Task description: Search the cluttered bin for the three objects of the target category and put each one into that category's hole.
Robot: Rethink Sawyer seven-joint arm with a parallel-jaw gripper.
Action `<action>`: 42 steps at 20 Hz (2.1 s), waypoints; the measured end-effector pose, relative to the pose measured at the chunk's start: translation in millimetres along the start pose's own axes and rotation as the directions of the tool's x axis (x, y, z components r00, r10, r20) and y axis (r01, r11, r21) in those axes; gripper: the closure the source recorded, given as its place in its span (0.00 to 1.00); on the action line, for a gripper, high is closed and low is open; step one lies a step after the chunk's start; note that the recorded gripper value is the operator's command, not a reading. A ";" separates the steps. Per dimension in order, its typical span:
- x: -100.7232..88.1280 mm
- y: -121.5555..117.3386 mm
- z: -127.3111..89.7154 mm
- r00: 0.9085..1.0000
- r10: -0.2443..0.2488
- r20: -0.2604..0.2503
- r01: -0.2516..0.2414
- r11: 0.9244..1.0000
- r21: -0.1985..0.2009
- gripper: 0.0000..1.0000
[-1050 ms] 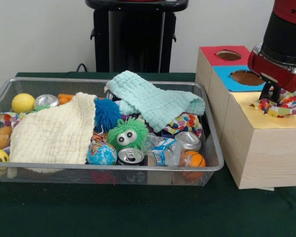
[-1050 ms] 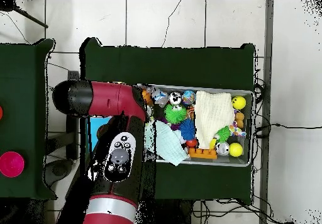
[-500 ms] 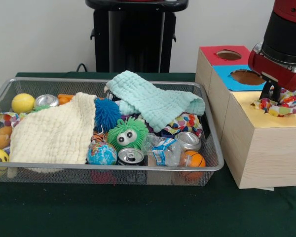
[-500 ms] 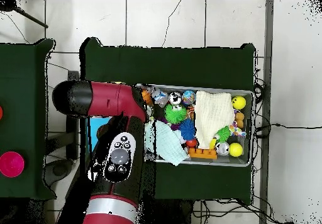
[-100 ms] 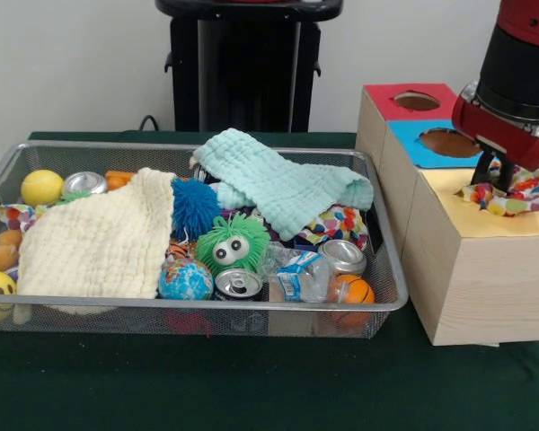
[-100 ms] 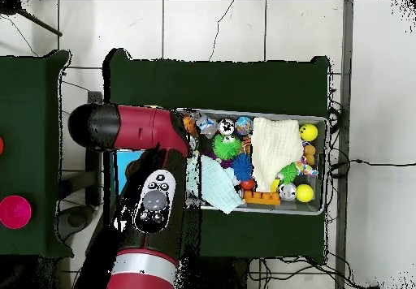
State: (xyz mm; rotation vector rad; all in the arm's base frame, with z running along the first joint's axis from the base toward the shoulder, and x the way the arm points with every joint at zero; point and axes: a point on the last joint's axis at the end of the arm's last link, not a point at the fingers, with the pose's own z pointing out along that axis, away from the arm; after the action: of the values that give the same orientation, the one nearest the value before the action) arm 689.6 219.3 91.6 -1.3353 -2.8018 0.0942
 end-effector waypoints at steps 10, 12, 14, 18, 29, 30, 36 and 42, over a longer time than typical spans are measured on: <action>-1.9 1.9 4.7 1.000 0.003 0.002 -0.003 1.000 -0.016 0.00; -2.3 2.0 5.1 1.000 0.004 0.000 -0.004 1.000 -0.017 0.00; -3.1 1.9 5.6 1.000 0.005 -0.002 -0.005 1.000 -0.017 0.00; -3.5 2.2 6.2 1.000 0.005 -0.002 -0.005 1.000 -0.017 0.00; -7.8 -1.9 7.8 1.000 0.008 -0.020 -0.008 1.000 0.007 1.00; -7.8 -1.9 7.7 1.000 0.008 -0.020 -0.008 1.000 0.007 1.00; -7.5 -1.6 7.9 1.000 0.007 -0.021 -0.007 1.000 0.006 1.00; -7.4 -0.6 2.2 0.999 -0.003 -0.036 0.004 1.000 0.030 1.00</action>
State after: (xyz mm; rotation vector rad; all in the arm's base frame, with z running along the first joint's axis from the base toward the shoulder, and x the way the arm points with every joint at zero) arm 693.7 213.2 89.5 -1.3120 -2.7618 0.1109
